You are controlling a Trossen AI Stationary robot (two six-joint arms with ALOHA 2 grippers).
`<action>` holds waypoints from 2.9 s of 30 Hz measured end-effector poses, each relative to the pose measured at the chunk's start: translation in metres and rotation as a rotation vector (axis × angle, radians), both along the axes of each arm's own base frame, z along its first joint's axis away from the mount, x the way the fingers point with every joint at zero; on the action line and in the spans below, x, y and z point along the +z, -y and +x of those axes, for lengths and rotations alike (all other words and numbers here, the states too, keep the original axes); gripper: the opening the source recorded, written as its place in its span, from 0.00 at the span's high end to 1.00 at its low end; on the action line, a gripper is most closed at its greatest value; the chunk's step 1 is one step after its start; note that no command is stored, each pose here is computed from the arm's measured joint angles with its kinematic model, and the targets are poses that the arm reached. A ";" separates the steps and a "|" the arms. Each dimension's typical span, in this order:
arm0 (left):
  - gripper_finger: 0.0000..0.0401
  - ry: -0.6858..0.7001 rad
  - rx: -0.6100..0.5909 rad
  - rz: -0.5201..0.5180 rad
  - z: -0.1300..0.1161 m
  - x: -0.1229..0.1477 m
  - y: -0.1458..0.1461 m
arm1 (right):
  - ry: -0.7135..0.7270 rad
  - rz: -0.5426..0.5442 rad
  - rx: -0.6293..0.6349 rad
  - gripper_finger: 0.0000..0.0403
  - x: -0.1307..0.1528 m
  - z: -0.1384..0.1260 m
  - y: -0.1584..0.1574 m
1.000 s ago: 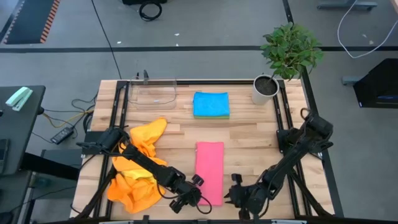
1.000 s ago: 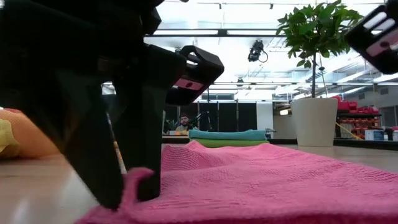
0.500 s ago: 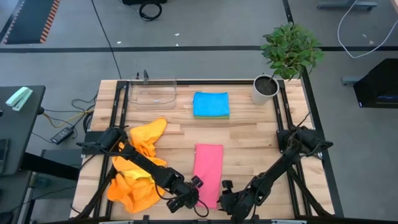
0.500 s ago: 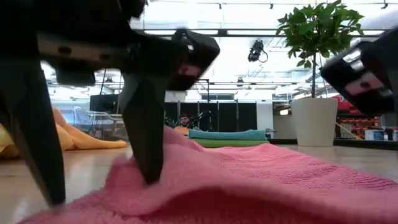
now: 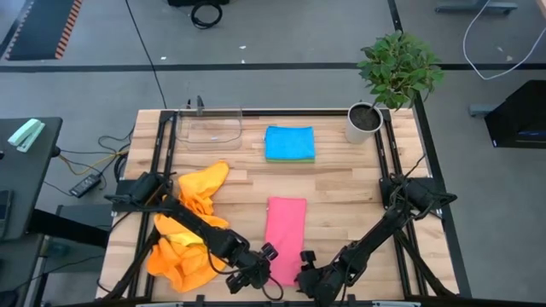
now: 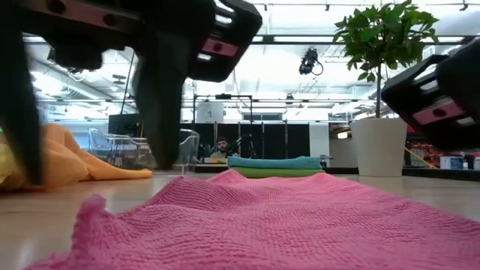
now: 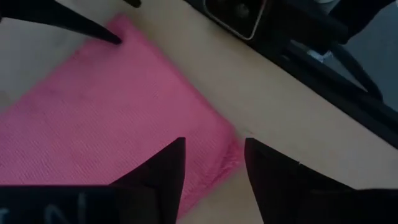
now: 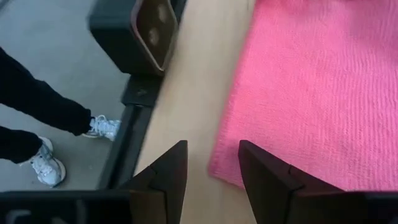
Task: Fold microfiber towels
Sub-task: Fold the pink towel
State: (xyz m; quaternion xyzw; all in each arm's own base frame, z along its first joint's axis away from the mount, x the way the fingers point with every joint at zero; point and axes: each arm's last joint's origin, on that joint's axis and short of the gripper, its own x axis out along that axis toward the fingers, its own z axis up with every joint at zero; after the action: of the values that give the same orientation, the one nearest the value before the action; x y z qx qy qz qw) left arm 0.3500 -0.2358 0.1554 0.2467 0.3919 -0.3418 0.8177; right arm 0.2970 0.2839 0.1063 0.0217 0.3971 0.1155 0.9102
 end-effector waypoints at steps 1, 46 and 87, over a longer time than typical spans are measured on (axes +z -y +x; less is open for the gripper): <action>0.56 0.000 -0.002 -0.001 0.000 0.000 0.001 | 0.004 0.004 0.000 0.62 0.001 0.000 0.000; 0.87 -0.109 0.039 0.030 0.001 -0.042 0.006 | -0.001 -0.011 0.026 0.63 -0.002 0.005 -0.007; 0.98 -0.148 1.134 -0.681 0.013 0.046 -0.027 | -0.008 0.554 -0.479 0.99 0.073 -0.029 0.120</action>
State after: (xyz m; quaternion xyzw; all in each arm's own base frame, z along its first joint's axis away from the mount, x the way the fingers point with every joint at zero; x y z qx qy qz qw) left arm 0.3631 -0.2088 0.2017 -0.2941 0.3863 0.0206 0.8740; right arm 0.2682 0.1642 0.1791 0.3605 0.3380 0.0021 0.8694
